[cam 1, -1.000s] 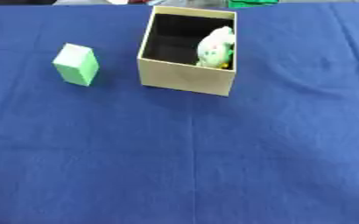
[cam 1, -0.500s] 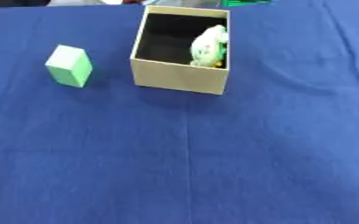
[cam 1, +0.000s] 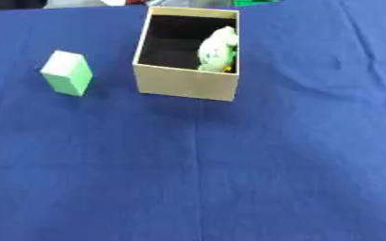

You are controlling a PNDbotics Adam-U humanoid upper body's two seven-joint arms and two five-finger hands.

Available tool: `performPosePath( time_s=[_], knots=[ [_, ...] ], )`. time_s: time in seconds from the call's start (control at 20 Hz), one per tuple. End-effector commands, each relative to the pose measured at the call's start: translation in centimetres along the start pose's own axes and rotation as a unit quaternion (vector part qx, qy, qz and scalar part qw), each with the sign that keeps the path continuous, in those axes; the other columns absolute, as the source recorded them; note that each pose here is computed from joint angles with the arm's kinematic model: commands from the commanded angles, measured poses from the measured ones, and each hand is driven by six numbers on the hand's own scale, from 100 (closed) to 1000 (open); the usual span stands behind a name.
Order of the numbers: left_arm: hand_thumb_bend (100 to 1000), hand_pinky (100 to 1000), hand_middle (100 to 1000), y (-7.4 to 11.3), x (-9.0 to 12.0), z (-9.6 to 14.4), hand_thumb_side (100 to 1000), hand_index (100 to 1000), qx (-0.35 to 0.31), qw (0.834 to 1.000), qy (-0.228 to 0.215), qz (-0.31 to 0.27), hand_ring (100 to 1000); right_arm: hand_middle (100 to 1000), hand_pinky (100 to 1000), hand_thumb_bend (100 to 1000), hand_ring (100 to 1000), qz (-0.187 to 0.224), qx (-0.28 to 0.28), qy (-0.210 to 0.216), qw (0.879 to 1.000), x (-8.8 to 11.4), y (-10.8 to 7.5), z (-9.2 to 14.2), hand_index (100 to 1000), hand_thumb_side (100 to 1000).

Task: Pick up objects on the table and place them in the box.

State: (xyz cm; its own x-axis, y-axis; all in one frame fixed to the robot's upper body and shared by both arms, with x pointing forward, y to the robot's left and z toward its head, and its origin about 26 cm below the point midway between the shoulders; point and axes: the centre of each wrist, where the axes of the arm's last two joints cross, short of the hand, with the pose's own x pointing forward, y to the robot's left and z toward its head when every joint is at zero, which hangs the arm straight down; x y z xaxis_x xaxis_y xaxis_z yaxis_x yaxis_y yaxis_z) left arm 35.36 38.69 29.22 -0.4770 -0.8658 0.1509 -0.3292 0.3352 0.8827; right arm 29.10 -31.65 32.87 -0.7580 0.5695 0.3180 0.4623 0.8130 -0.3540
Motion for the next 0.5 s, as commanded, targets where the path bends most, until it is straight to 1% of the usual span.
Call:
performPosePath(
  time_s=[0.05,0.2,0.35,0.5],
  knots=[
    [668,835,814,1.8,-1.4,-0.5,672,909,-0.047,0.997,-0.004,-0.054,829,700,761,100,662,-0.004,-0.015,-0.018,1.000,0.7,-0.7,-0.6,821,801],
    [723,841,823,1.7,-2.1,-1.1,657,915,-0.088,0.993,-0.013,-0.077,841,698,762,100,659,-0.012,-0.020,-0.020,1.000,0.6,-0.6,-0.5,819,802],
    [813,855,844,1.7,-2.6,-1.7,642,932,-0.124,0.988,-0.021,-0.092,860,697,763,100,657,-0.016,-0.020,-0.019,0.999,0.5,-0.5,-0.4,818,806],
    [862,865,861,1.5,-3.1,-2.1,635,949,-0.159,0.982,-0.023,-0.099,870,695,763,100,654,-0.019,-0.022,-0.016,0.999,0.4,-0.5,-0.3,813,808]
  ],
)
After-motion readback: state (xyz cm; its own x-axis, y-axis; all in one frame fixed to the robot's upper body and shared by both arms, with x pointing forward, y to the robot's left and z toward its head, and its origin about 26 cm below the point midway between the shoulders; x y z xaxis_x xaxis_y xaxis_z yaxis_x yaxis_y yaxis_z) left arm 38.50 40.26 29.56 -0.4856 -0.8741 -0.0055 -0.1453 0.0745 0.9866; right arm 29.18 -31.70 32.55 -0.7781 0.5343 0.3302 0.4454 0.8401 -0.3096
